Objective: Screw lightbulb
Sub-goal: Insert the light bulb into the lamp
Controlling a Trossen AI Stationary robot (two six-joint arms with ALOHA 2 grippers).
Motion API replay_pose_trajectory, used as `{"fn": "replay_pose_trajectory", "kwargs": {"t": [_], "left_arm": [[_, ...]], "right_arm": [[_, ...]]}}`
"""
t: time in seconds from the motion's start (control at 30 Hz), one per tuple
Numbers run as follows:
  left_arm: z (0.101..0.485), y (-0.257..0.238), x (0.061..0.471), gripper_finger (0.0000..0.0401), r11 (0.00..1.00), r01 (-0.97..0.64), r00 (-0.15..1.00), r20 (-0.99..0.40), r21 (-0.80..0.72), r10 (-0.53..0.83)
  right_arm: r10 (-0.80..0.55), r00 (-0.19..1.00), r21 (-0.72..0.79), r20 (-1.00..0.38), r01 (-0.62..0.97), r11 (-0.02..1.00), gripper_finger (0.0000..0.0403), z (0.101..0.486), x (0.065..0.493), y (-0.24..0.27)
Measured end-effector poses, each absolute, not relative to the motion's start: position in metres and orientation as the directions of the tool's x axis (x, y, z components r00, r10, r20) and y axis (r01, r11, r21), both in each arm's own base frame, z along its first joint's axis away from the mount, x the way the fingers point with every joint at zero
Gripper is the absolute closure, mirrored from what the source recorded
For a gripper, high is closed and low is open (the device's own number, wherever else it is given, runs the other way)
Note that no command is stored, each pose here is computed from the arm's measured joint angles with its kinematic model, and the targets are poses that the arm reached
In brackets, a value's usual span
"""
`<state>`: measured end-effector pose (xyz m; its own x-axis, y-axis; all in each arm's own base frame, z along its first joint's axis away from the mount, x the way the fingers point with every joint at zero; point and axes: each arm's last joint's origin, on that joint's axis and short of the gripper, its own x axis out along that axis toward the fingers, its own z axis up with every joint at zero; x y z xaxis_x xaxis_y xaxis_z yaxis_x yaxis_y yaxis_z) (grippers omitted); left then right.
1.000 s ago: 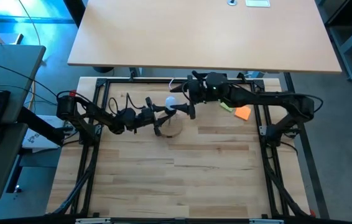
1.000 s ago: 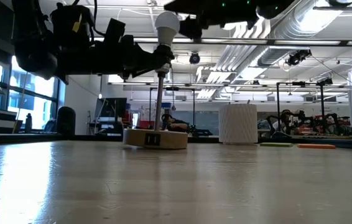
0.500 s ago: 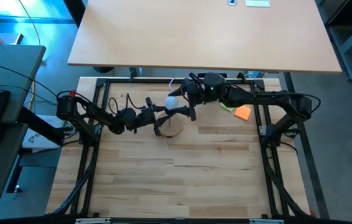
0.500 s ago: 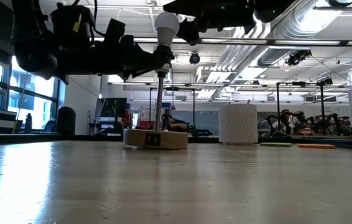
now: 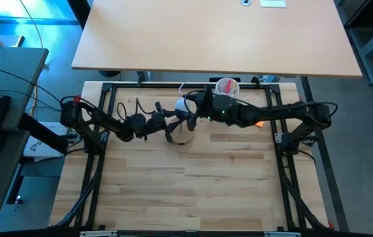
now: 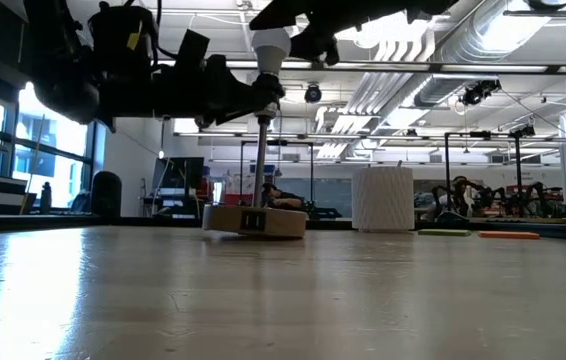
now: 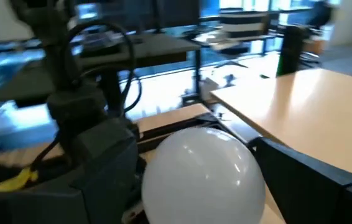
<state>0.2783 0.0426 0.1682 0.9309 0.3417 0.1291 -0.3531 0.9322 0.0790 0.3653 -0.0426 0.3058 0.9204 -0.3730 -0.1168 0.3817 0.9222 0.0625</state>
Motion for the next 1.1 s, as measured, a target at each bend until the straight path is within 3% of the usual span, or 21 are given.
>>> {"fn": "replay_pose_trajectory", "kwargs": {"t": [0.23,0.53,0.77,0.9,1.03,1.1], "left_arm": [[0.170,0.040,0.283,0.0242,0.922,-0.376,0.923,0.117,0.087,0.366],[0.170,0.038,0.284,0.0242,0.923,-0.372,0.926,0.117,0.101,0.360],[0.170,0.038,0.284,0.0242,0.923,-0.371,0.926,0.111,0.103,0.360],[0.170,0.038,0.284,0.0242,0.928,-0.355,0.933,0.108,0.108,0.344],[0.170,0.035,0.285,0.0242,0.964,-0.242,0.967,0.107,0.110,0.231],[0.170,0.032,0.286,0.0242,0.983,-0.152,0.984,0.109,0.107,0.140]], "right_arm": [[-0.501,0.859,0.082,-0.101,0.510,0.857,0.0080,0.307,0.365,-0.019],[-0.478,0.874,0.073,-0.086,0.484,0.872,0.0080,0.308,0.366,-0.023],[-0.362,0.932,0.038,-0.006,0.362,0.931,0.0080,0.317,0.367,-0.037],[-0.310,0.950,-0.022,-0.043,0.309,0.951,0.0079,0.326,0.354,-0.053],[-0.120,0.983,-0.170,-0.142,0.095,0.981,0.0080,0.343,0.323,-0.069],[-0.010,0.986,-0.124,-0.169,-0.011,0.992,0.0080,0.348,0.309,-0.076]]}}
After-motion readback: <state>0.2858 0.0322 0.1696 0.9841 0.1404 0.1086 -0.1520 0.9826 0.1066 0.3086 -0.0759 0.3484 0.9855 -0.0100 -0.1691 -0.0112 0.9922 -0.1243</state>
